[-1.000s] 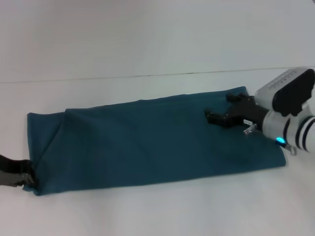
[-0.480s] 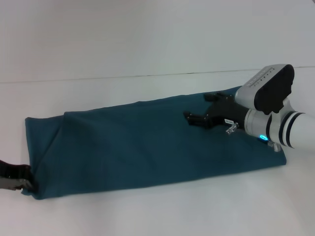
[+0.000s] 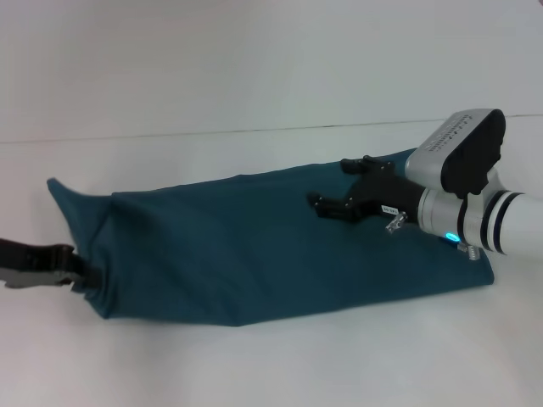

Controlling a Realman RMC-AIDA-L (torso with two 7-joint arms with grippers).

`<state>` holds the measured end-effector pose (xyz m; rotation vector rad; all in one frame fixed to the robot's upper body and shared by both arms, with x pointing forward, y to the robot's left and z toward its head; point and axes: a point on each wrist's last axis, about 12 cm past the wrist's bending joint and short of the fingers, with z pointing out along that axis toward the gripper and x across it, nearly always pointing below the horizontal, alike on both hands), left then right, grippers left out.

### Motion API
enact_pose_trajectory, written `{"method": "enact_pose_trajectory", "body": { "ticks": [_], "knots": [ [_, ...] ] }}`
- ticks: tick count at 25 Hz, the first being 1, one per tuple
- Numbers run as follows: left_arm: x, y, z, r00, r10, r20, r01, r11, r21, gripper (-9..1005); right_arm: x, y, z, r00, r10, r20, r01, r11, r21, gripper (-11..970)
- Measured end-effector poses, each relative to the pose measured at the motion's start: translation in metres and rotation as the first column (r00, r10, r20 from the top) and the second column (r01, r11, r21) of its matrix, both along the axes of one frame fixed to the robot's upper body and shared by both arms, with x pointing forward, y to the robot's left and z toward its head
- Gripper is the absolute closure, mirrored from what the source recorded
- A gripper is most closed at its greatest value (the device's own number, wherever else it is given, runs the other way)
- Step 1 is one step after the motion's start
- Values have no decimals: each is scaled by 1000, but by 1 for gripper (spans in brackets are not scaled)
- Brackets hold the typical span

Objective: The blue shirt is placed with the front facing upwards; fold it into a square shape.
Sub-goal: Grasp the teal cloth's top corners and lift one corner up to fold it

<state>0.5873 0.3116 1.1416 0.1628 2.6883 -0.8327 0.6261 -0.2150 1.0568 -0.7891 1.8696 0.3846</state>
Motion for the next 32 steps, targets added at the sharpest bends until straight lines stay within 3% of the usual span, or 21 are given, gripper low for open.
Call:
{"method": "enact_pose_trajectory", "body": {
  "ticks": [14,25,32],
  "knots": [
    [-10,-5,24,991,-47,128,74,973,-219,942,-4,24,-6,994,102,-32,-103,994,-46,78],
    [-13,-11,31,983,-92,156,133,953,-273,943,-13,52,-17,978,187,-89,-195,977,-91,79],
    [-13,-5,33,981,-79,177,127,951,-283,943,-18,56,-24,971,206,-117,-219,970,-107,79]
  ]
}}
